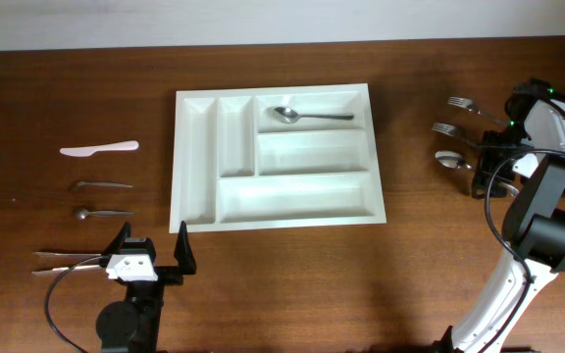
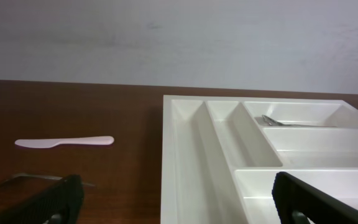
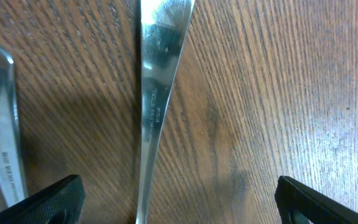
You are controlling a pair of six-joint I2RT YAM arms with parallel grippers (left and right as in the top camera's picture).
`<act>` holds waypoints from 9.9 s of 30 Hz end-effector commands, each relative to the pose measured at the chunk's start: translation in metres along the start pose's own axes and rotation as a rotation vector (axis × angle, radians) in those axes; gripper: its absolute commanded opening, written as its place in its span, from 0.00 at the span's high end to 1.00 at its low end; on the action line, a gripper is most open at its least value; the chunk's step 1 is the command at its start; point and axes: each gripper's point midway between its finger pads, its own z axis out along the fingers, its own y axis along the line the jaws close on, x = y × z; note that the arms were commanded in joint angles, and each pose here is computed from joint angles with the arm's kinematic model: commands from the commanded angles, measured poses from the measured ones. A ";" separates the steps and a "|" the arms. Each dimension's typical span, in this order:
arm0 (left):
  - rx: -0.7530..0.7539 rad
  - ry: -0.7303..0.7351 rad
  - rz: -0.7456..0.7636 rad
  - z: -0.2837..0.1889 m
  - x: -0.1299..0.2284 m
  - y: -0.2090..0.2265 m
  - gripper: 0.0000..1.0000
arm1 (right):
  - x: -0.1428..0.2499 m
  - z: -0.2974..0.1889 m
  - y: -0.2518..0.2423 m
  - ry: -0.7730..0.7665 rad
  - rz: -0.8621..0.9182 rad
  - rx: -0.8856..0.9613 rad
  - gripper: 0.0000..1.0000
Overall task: Pack container
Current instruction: 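Lower the right gripper and grasp the second metal spoon, then carry the spoon into the tray's top compartment and release, then move the right gripper back over the metal forks, then lower the right gripper and close it on a fork handle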
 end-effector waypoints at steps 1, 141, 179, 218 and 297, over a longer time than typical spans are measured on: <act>-0.001 -0.002 0.016 0.000 0.001 0.000 0.01 | -0.003 0.011 -0.004 -0.028 0.013 0.028 0.01; -0.001 -0.002 0.016 0.000 0.001 0.000 0.01 | 0.353 -0.098 0.002 0.281 -0.783 -0.458 0.87; -0.001 -0.002 0.016 0.000 0.001 0.000 0.01 | 0.049 -0.084 0.078 -0.053 -0.411 -0.282 0.07; -0.001 -0.002 0.016 0.000 0.001 0.000 0.01 | 0.015 -0.039 0.068 -0.044 -0.179 -0.148 0.01; -0.001 -0.002 0.016 0.000 0.001 0.000 0.01 | 0.007 -0.002 0.060 -0.062 -0.047 -0.056 0.01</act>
